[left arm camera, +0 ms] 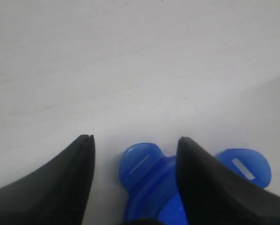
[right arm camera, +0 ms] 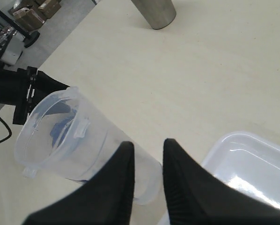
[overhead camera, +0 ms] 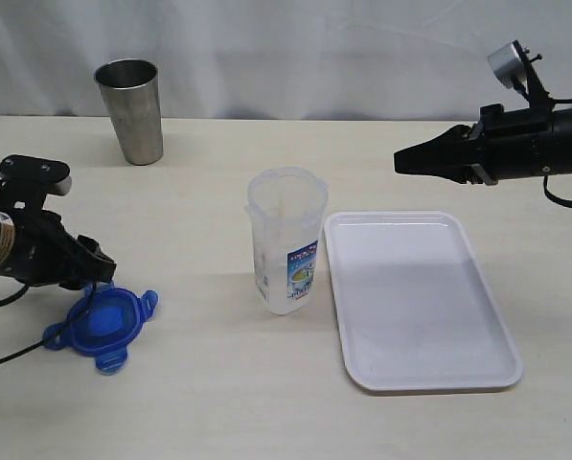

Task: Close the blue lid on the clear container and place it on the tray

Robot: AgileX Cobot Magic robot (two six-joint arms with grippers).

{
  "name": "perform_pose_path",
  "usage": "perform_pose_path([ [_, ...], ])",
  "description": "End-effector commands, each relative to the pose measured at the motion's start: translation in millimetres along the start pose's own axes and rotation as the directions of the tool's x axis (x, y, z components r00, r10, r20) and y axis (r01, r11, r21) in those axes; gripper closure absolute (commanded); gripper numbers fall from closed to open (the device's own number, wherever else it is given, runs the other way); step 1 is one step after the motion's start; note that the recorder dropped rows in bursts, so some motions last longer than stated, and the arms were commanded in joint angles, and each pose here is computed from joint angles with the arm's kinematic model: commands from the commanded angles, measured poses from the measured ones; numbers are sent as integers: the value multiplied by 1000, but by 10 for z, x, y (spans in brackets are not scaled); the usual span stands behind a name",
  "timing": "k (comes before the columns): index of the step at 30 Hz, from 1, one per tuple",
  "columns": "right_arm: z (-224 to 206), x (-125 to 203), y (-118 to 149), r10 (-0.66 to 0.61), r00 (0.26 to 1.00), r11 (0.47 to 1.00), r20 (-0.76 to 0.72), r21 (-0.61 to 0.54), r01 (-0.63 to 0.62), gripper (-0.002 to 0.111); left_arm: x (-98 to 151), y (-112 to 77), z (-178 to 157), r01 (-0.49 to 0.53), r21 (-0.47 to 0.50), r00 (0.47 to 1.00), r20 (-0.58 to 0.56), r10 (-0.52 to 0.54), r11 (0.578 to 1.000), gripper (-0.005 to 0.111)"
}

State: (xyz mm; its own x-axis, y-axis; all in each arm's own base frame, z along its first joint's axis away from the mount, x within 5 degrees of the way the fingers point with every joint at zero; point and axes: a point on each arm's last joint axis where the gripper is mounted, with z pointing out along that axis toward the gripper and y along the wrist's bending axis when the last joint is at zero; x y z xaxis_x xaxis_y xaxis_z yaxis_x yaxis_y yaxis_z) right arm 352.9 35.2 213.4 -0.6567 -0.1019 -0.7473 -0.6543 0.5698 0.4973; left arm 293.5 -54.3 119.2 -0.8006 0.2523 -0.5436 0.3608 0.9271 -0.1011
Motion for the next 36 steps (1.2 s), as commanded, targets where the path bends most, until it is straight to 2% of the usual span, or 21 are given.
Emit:
perform_pose_path([
  [1,-14,2,11,-4,1000,1000,0,-9,4,86,18,62,109,-4,47,1000,-25,5,999,56],
  [3,-14,2,11,-6,1000,1000,0,-9,6,86,13,101,185,-53,29,998,-35,54,998,56],
  [8,-14,2,11,-8,1000,1000,0,-9,8,86,22,28,342,-69,160,995,-53,79,985,56],
  [11,-14,2,11,-8,1000,1000,0,-9,8,86,32,57,355,-68,136,995,-60,77,988,56],
  [21,-14,2,11,-8,1000,1000,0,-9,8,86,-9,78,295,-40,124,998,-42,46,991,86],
  [29,-14,2,11,-8,1000,1000,0,-9,8,86,-11,37,289,-38,169,998,-39,45,985,104],
  [36,-14,2,11,-8,1000,1000,0,-9,8,86,-98,12,170,-56,173,998,6,56,983,107],
])
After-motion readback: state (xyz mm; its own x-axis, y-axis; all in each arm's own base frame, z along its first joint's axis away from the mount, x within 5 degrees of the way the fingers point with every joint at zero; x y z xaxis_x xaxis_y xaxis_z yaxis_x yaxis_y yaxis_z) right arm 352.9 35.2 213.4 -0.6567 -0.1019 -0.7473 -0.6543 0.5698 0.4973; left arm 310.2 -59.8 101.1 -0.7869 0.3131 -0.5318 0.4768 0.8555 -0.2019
